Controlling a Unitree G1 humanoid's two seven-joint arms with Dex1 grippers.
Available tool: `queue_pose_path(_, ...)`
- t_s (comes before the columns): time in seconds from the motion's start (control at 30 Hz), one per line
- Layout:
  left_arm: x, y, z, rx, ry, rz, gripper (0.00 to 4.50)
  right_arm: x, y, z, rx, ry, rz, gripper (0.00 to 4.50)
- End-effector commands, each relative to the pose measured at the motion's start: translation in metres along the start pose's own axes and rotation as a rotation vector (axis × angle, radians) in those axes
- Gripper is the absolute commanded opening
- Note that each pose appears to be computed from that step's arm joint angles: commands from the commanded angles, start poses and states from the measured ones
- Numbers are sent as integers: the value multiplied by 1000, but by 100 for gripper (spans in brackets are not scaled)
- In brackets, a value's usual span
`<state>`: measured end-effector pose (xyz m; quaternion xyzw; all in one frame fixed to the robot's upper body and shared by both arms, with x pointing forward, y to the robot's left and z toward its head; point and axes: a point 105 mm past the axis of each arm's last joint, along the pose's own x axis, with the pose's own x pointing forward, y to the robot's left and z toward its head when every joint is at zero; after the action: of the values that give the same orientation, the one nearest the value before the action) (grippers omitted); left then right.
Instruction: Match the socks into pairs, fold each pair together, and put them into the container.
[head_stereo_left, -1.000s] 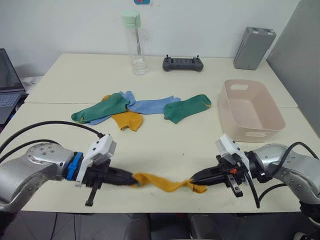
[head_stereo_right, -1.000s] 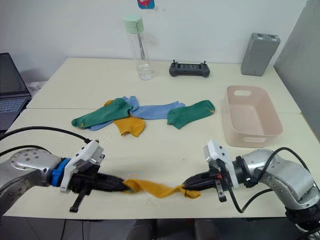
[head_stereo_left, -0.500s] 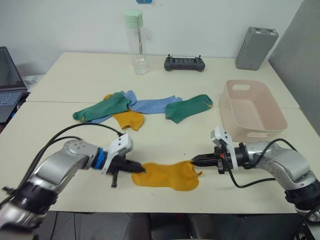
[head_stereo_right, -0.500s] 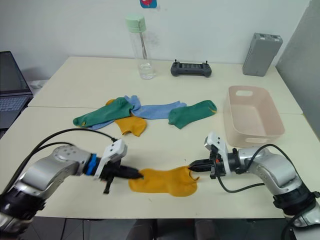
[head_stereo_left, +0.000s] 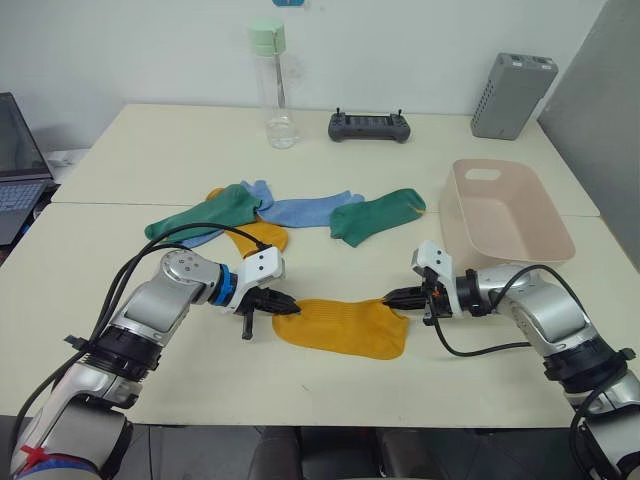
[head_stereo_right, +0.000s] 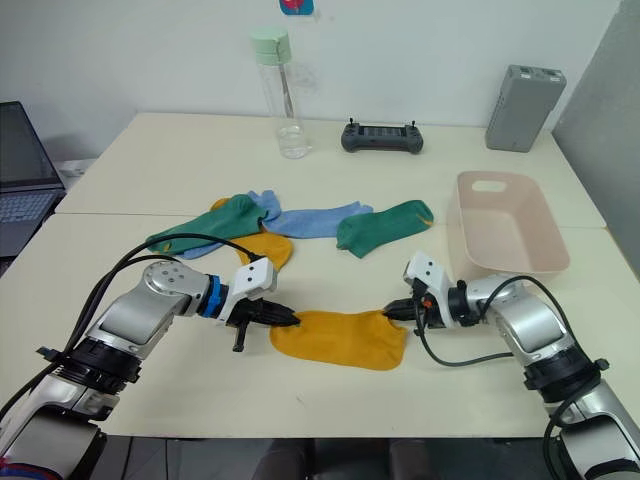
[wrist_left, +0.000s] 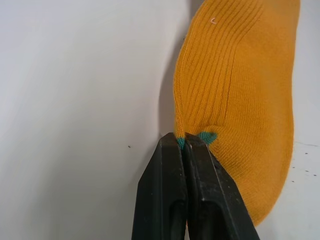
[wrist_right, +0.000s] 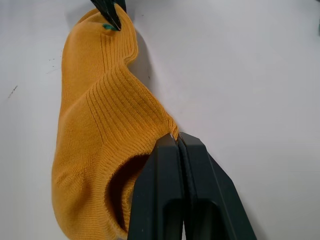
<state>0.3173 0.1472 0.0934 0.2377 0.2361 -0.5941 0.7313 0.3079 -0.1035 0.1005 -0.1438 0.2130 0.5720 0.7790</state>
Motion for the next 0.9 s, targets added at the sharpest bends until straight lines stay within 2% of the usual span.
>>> queue_pose_path(0.03,-2,9,1,9,19,46,3,-5,-3,11,-42,-28,-10,0)
queue_pose_path(0.1,-4,9,1,12,18,40,0,-7,-6,14,-62,-39,-29,44)
queue_pose_path(0.13,-4,9,1,14,17,40,44,-8,-8,15,-87,-41,-38,66)
queue_pose_path(0.3,-17,26,5,-2,-11,150,179,-18,-26,32,-176,-121,-153,233)
queue_pose_path(0.33,-23,28,7,-18,-27,157,204,-22,-27,38,-180,-147,-161,263)
queue_pose_path(0.37,-29,29,9,-35,-49,159,209,-25,-28,42,-187,-167,-173,296)
queue_pose_path(0.5,-54,29,29,-46,-183,168,209,-31,-16,61,-264,-232,-156,296)
queue_pose_path(0.57,-55,27,41,-24,-243,178,209,-26,-4,69,-270,-269,-121,296)
queue_pose_path(0.6,-50,21,47,0,-272,171,209,-19,4,73,-276,-295,-102,278)
queue_pose_path(0.7,-33,-2,60,111,-336,134,209,-1,23,73,-283,-325,-61,206)
queue_pose_path(0.8,-21,-20,62,205,-357,112,151,13,34,61,-306,-297,-31,99)
queue_pose_path(0.87,-10,-25,62,203,-369,118,89,21,34,52,-319,-280,-35,24)
queue_pose_path(0.9,-2,-28,58,222,-352,113,60,27,35,47,-328,-266,-34,0)
